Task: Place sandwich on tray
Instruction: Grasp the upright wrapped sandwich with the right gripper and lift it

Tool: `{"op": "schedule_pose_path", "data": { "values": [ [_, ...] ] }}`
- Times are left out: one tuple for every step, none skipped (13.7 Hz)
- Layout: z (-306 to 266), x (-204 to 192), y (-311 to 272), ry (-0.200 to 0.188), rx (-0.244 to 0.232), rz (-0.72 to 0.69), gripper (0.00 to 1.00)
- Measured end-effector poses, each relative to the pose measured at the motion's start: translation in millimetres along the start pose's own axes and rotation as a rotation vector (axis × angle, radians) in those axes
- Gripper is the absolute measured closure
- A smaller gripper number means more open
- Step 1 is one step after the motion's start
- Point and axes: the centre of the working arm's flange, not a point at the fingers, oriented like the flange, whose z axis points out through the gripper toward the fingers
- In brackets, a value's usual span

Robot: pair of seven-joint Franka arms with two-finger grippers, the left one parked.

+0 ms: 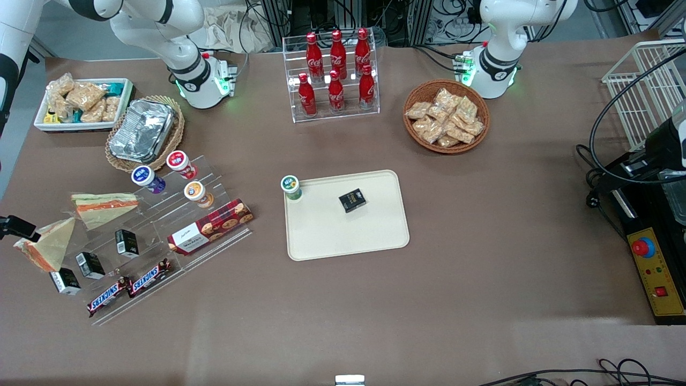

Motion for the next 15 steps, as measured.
{"op": "schedule_pose_path", "data": {
  "values": [
    [2.6, -0.5, 0.4, -0.005, -0.001, -0.008, 0.00],
    [5.9, -0.7, 0.1, -0.012, -0.003, -0.019, 0.00],
    [10.4, -0.9, -0.2, -0.020, -0.005, -0.023, 0.00],
    [15.2, -1.1, -0.5, -0.029, -0.007, -0.025, 0.00],
    [20.1, -1.2, -0.9, -0.039, -0.010, -0.028, 0.01],
    [24.9, -1.2, -1.6, -0.047, -0.013, -0.030, 0.01],
    [29.6, -1.3, -2.1, -0.056, -0.015, -0.033, 0.01],
    [33.5, -1.5, -2.4, -0.063, -0.018, -0.035, 0.02],
    [37.0, -1.5, -3.0, -0.069, -0.019, -0.037, 0.04],
    [40.2, -1.3, -4.2, -0.075, -0.020, -0.040, 0.04],
    [43.5, -1.2, -5.8, -0.080, -0.019, -0.043, 0.10],
    [46.2, -1.1, -7.4, -0.084, -0.018, -0.045, 0.19],
    [48.4, -1.2, -8.1, -0.088, -0.019, -0.046, 0.32],
    [50.4, -1.4, -8.0, -0.092, -0.020, -0.046, 0.42],
    [51.0, -1.1, -8.2, -0.088, -0.014, -0.041, 0.53]
  ]
}}
